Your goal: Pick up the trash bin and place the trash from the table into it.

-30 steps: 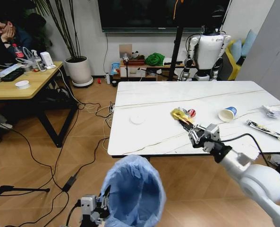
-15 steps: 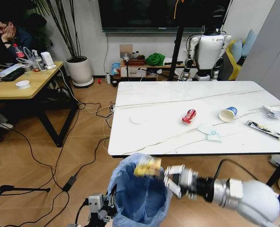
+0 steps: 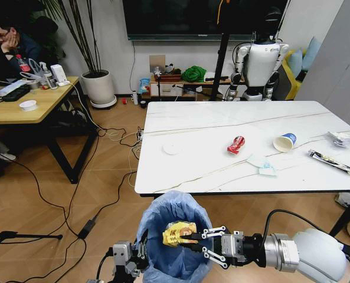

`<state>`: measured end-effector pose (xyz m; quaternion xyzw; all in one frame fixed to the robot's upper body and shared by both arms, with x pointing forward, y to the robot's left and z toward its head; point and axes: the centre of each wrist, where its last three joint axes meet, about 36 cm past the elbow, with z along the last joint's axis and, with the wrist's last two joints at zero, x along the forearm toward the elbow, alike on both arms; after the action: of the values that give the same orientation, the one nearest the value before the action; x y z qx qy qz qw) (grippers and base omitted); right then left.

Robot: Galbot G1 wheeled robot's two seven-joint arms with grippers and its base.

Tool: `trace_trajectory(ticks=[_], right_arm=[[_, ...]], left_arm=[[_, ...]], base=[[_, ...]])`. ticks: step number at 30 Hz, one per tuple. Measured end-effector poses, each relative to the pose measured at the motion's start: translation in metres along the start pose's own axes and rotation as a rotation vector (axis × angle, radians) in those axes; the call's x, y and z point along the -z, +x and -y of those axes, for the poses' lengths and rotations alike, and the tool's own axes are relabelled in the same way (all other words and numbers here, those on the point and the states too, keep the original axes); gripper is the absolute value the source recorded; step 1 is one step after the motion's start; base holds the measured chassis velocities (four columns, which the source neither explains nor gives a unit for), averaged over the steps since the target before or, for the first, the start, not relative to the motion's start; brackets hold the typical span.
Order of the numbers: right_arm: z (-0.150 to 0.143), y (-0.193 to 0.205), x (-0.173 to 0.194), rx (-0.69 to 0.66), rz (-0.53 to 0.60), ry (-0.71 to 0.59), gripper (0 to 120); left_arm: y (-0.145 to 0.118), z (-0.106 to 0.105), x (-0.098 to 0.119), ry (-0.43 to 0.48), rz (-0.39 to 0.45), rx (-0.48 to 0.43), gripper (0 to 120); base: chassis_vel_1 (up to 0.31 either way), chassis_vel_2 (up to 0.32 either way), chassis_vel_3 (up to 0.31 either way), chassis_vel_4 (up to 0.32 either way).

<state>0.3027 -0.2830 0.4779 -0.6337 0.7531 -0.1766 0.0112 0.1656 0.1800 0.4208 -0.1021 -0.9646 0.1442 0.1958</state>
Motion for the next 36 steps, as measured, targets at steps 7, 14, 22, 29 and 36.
trace_trajectory(ticks=[7, 14, 22, 29, 36], right_arm=[[0.006, 0.003, 0.002, -0.035, 0.015, 0.006, 53], [0.019, 0.006, 0.000, -0.139, 0.047, -0.038, 81], [0.029, 0.003, -0.004, -0.410, 0.056, -0.134, 100], [0.046, -0.005, -0.026, -0.682, 0.010, -0.205, 100], [0.082, -0.023, -0.056, -0.701, 0.010, -0.198, 100]], left_arm=[[0.002, -0.001, -0.001, -0.017, -0.004, 0.010, 0], [0.007, -0.008, 0.000, -0.039, -0.001, 0.034, 0], [0.017, -0.023, 0.005, -0.067, -0.007, 0.071, 0], [0.030, -0.045, 0.019, -0.085, -0.009, 0.114, 0], [0.039, -0.054, 0.032, -0.097, 0.008, 0.158, 0]], base=[[0.000, 0.000, 0.000, 0.000], [0.000, 0.000, 0.000, 0.000], [0.000, 0.000, 0.000, 0.000], [0.000, 0.000, 0.000, 0.000], [0.000, 0.000, 0.000, 0.000]])
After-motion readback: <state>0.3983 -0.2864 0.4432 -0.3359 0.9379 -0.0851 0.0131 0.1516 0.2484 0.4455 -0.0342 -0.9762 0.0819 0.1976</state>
